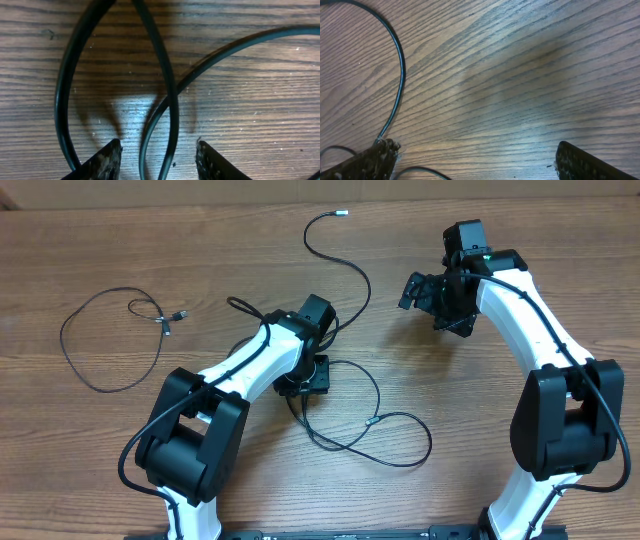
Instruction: Untangle cables
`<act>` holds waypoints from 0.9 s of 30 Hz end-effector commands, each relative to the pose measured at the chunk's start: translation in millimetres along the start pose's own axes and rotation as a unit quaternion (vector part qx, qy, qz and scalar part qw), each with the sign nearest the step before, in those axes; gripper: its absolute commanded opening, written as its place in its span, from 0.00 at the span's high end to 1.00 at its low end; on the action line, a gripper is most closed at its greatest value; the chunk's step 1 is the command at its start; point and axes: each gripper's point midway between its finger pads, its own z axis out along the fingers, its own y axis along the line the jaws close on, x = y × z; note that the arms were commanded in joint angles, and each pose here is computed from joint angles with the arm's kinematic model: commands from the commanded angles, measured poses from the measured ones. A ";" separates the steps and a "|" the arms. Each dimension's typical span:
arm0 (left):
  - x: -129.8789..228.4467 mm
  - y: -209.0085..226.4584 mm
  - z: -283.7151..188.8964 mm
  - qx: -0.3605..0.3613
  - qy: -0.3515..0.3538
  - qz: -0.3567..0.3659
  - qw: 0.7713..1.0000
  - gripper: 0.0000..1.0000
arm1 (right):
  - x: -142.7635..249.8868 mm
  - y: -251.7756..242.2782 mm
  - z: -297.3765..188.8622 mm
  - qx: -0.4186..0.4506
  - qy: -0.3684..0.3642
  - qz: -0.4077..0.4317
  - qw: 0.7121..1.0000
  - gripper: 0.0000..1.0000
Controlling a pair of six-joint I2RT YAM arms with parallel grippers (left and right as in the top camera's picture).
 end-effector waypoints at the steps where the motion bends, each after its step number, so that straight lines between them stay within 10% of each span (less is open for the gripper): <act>1: 1.3 0.3 3.1 -0.003 -0.001 -0.021 1.000 0.51 | 0.0 0.7 -0.7 0.000 -0.002 -0.001 1.000 0.00; 21: -17.1 -31.7 1.2 0.059 -0.039 -0.017 0.997 0.78 | 0.0 0.7 -0.7 0.000 -0.002 -0.001 1.000 0.00; 27: -13.8 -34.4 1.4 0.063 -0.034 -0.014 0.997 0.69 | 0.0 0.7 -0.7 0.000 -0.002 -0.001 1.000 0.00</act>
